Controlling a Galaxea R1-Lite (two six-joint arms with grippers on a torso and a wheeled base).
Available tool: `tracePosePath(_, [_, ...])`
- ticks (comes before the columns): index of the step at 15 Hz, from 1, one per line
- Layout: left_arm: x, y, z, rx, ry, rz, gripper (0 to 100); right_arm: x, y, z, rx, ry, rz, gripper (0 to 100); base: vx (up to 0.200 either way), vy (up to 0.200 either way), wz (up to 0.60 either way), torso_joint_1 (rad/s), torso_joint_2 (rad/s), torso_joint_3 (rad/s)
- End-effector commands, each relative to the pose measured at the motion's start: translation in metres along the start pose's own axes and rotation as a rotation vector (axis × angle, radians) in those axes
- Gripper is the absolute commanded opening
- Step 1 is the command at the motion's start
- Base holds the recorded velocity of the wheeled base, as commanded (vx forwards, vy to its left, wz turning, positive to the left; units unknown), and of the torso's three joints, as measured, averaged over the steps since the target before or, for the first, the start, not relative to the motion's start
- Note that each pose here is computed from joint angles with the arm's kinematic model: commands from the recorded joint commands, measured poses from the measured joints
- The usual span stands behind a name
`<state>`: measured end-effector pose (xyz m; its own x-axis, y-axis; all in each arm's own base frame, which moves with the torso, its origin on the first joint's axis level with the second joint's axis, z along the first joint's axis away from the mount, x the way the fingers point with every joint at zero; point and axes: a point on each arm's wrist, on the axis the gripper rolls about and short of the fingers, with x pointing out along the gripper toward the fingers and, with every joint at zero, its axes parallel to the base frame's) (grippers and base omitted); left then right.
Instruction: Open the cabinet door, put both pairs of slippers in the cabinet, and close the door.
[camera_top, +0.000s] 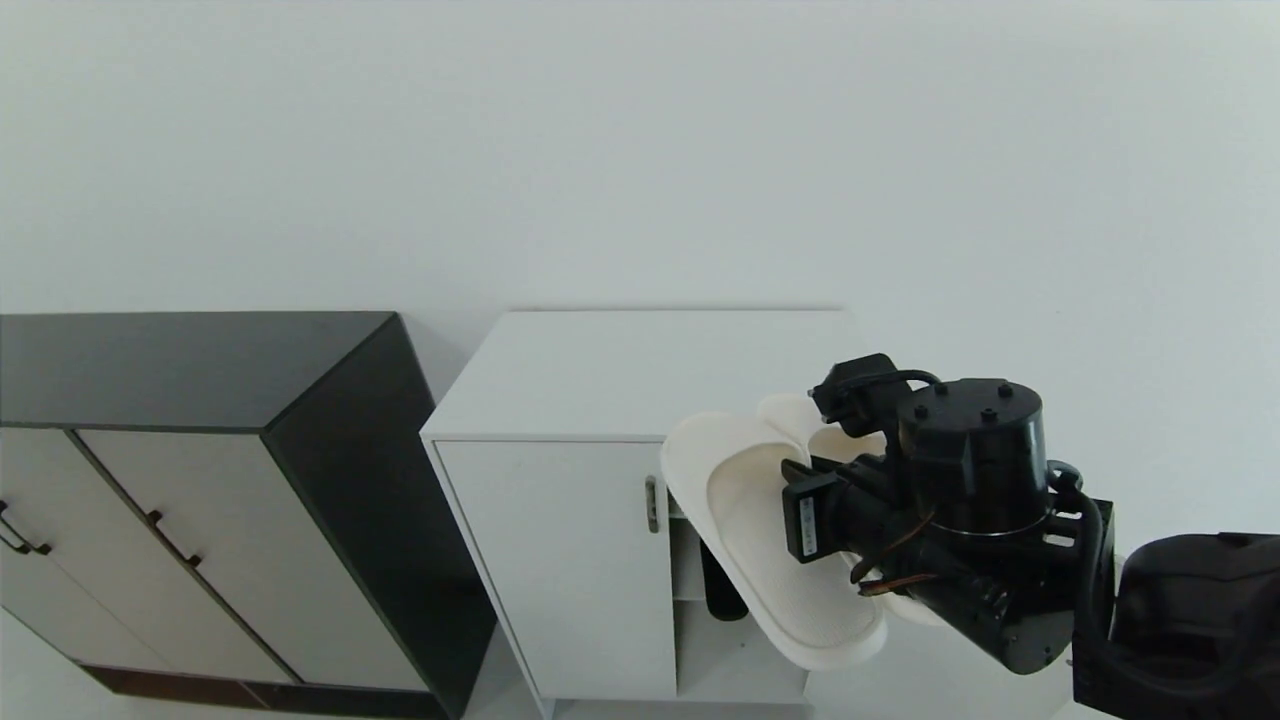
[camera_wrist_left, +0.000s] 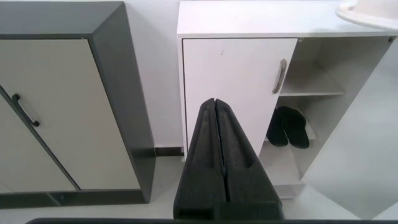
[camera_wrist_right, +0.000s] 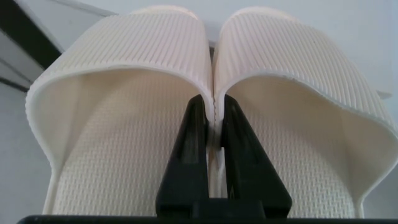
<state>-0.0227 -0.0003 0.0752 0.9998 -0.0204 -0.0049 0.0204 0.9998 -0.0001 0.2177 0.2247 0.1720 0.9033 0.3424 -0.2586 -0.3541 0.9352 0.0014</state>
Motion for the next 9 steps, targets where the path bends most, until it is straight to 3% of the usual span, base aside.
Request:
tracePosePath(1, [0.000, 0.000, 0.000, 0.000, 0.000, 0.000, 0, 0.000, -0.001, -0.001, 0.000, 0.001, -0.002, 0, 0.000, 0.000, 0.00, 0.000, 0.00, 0.000])
tracePosePath(9, [0.000, 0.000, 0.000, -0.006, 0.000, 0.000, 0, -0.014, -0.001, -0.006, -0.026, -0.030, 0.014, 0, 0.000, 0.000, 0.00, 0.000, 0.00, 0.000])
